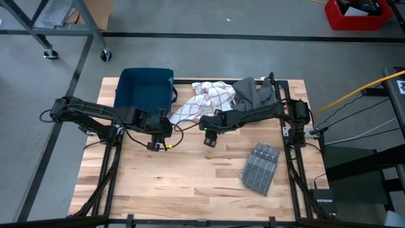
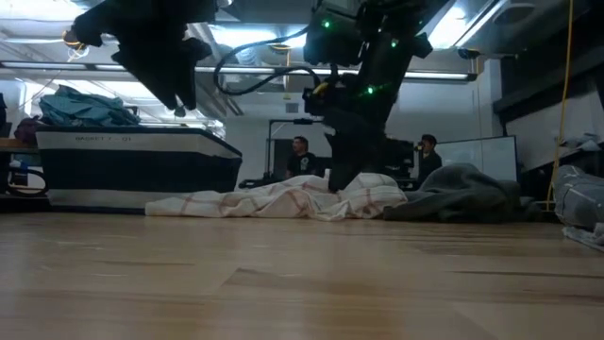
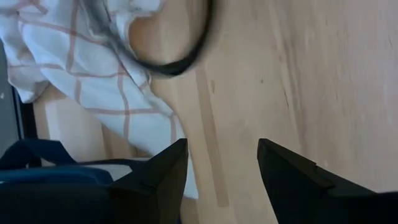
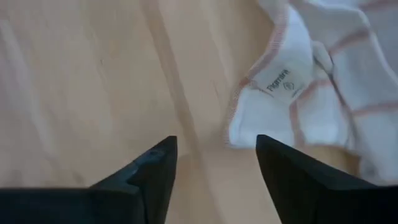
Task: Fold towel
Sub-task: Fold the white towel
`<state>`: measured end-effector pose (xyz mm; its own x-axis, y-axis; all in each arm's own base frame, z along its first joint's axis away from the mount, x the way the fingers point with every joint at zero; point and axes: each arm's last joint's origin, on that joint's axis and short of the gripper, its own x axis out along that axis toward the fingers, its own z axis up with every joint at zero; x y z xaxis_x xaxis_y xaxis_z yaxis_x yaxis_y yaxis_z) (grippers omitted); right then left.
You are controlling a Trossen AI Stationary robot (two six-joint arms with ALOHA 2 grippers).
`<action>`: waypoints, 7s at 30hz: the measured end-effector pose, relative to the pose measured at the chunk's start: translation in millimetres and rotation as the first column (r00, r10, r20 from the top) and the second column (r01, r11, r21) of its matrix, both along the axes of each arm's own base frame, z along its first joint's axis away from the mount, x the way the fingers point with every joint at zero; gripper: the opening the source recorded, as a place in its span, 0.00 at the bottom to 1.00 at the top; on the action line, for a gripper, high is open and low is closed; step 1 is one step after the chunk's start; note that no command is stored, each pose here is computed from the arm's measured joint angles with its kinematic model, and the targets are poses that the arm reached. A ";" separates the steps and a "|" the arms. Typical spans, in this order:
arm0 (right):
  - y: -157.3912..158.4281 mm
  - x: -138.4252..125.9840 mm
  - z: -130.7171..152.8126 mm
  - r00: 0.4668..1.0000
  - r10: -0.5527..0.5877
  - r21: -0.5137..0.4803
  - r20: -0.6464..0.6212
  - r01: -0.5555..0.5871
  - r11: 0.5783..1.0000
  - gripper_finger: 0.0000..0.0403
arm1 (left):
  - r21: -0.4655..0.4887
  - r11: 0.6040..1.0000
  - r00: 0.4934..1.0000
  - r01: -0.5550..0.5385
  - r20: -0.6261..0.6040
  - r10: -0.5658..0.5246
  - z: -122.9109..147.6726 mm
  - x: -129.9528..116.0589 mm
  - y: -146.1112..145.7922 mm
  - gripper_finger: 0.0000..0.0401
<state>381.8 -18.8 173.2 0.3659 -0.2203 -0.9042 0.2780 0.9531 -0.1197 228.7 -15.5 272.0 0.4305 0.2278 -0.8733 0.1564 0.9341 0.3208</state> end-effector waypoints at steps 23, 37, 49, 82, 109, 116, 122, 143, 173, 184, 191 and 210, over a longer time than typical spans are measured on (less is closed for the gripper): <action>-7.9 16.5 -43.1 0.980 0.169 -0.206 -0.107 -0.188 0.960 0.54 | -0.006 1.000 1.000 -0.008 0.020 0.008 0.7 1.5 -0.2 0.46; -9.3 16.7 -51.5 0.990 0.095 -0.171 -0.101 -0.111 0.979 0.32 | -0.015 1.000 0.999 -0.026 0.024 0.026 0.7 1.5 -0.2 0.46; -10.7 17.3 -64.4 0.986 0.093 -0.175 -0.136 -0.116 0.978 0.11 | -0.018 0.999 0.999 -0.031 0.025 0.031 0.7 1.5 -0.2 0.46; 94.0 25.2 62.9 0.957 0.051 -0.158 -0.287 -0.100 0.982 0.00 | -0.035 0.996 0.997 -0.080 -0.016 0.080 -1.4 -3.2 -0.5 0.46; 108.9 -3.5 215.4 0.952 -0.140 -0.503 0.274 0.266 0.822 0.00 | -0.571 0.821 0.977 -0.003 0.172 0.123 27.8 -5.8 -13.4 0.46; 84.9 4.4 216.2 0.931 -0.203 -0.488 0.302 0.334 0.806 0.00 | -0.487 0.823 0.822 0.292 0.568 0.045 74.1 -16.8 -12.8 0.46; 79.5 9.4 217.7 0.928 -0.194 -0.486 0.317 0.335 0.807 0.00 | -0.542 0.798 0.820 0.262 0.561 0.112 74.9 -13.4 -13.0 0.46; 80.7 9.9 216.4 0.944 -0.168 -0.474 0.282 0.290 0.832 0.00 | -0.413 0.891 0.980 0.188 0.138 -0.143 -53.7 -2.7 -43.6 0.46; 84.3 17.8 218.9 0.940 -0.125 -0.395 0.316 0.250 0.884 0.00 | -0.053 0.913 0.909 0.405 0.128 -0.396 -138.5 6.5 -47.9 0.46; 84.8 18.1 218.5 0.943 -0.120 -0.380 0.311 0.239 0.894 0.00 | -0.057 0.930 0.928 0.364 0.100 -0.358 -155.3 16.5 -40.1 0.46; 85.2 18.1 218.2 0.945 -0.116 -0.366 0.306 0.229 0.902 0.00 | -0.106 0.959 0.959 0.261 0.139 -0.246 -157.3 20.6 -35.5 0.42; 83.2 7.1 224.4 0.955 -0.113 -0.381 0.275 0.216 0.899 0.00 | -0.242 0.969 0.980 0.038 0.200 0.011 -89.6 -11.4 -42.2 0.01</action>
<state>388.8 64.4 397.6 0.4860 -0.6222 -0.6137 0.4956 0.7746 -0.3929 217.3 -57.7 182.4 0.6020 0.0118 -0.7984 0.1258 0.9860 0.1094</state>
